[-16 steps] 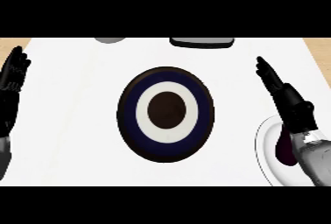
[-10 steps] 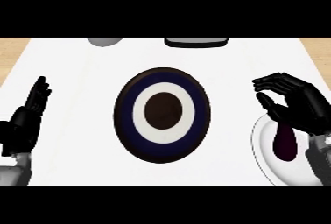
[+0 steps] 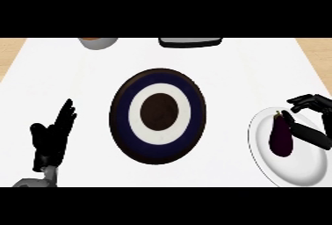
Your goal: Pick the eggplant from the plate and place it in the plate
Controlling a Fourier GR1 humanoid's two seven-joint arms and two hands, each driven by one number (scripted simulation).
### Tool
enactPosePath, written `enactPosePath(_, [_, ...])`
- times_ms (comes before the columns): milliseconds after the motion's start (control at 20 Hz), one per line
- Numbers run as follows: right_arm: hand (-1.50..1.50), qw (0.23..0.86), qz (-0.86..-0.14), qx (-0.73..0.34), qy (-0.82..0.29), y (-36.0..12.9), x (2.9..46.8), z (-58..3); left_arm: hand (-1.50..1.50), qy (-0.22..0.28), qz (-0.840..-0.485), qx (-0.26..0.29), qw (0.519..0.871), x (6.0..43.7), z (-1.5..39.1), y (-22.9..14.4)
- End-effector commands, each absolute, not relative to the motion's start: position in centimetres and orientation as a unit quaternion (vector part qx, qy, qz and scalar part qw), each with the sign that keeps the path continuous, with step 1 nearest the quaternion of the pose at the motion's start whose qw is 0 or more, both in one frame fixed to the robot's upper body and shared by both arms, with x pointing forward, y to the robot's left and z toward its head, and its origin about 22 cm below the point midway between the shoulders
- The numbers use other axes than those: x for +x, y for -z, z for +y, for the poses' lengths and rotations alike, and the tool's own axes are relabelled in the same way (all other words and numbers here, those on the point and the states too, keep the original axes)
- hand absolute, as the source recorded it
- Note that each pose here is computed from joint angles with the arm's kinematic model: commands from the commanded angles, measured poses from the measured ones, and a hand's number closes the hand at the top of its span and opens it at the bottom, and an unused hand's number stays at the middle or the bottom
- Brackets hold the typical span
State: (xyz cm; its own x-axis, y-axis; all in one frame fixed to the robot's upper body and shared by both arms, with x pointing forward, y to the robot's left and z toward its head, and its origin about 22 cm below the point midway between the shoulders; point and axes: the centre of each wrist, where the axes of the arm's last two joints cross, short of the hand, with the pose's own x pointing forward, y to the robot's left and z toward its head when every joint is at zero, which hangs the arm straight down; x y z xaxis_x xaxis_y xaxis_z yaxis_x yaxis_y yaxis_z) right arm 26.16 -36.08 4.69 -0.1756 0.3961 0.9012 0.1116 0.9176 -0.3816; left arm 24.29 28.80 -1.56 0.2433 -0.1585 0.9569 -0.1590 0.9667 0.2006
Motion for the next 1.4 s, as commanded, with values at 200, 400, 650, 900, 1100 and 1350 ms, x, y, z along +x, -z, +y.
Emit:
enactPosePath(200, [-1.5,0.603,-0.782,-0.039,-0.155,1.9,20.0,-41.4,0.0,0.012,-0.596,0.119,0.794,25.9,26.6,0.0])
enactPosePath(400, [-1.5,0.597,-0.738,-0.146,-0.279,-1.8,21.7,-44.9,0.0,0.017,-0.6,0.108,0.793,24.8,24.4,1.1])
enactPosePath(650, [-1.5,0.599,-0.675,-0.23,-0.365,-7.5,23.8,-46.5,0.0,0.015,-0.603,0.11,0.79,24.8,25.7,0.7])
enactPosePath(900, [-1.5,0.63,-0.601,-0.212,-0.444,-7.4,24.7,-44.6,0.0,0.016,-0.599,0.114,0.793,24.7,23.7,1.5])
enactPosePath(1100, [-1.5,0.658,-0.542,-0.186,-0.489,-8.4,26.3,-42.3,0.0,0.013,-0.601,0.111,0.792,25.3,25.3,0.4])
enactPosePath(1350, [-1.5,0.664,-0.509,-0.179,-0.517,-7.8,28.2,-40.6,0.0,0.019,-0.596,0.121,0.793,25.7,25.0,1.5])
